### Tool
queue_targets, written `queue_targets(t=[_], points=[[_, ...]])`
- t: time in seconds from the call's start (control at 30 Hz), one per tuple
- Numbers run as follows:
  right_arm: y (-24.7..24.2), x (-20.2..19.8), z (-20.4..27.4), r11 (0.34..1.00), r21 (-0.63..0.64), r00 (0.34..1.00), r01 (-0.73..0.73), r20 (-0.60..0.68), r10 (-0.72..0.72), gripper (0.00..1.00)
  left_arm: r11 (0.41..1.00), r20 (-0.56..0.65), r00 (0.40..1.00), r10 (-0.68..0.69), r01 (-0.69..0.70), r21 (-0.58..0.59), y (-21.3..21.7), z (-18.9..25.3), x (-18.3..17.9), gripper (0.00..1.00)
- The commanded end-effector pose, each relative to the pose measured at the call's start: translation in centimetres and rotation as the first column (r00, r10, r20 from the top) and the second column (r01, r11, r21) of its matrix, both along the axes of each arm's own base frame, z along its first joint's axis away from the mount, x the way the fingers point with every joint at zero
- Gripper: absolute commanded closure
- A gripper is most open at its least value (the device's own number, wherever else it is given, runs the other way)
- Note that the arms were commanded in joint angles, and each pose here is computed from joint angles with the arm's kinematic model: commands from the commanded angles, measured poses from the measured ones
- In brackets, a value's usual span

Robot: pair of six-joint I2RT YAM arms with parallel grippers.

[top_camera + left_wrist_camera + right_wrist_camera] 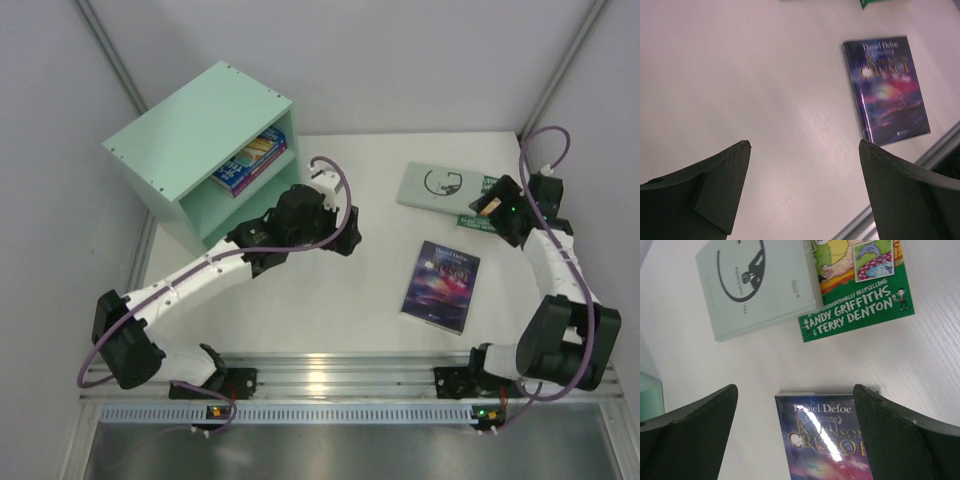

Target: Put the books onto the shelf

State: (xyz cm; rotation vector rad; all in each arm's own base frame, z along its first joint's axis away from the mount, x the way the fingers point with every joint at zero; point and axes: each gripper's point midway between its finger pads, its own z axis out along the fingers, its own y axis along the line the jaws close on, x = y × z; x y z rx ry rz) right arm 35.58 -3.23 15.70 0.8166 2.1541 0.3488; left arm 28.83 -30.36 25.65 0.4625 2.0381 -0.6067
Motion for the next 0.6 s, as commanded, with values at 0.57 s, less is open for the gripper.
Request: queue_targets(t=[0.57], points=[[7.1,10.3,-1.7,0.876,0.467,0.943,0.122,0.222,-0.250,0.07,0.990,-0.152,0.988,0.019,-0.040,-0.136,1.8,-2.3,-4.1,0.07]])
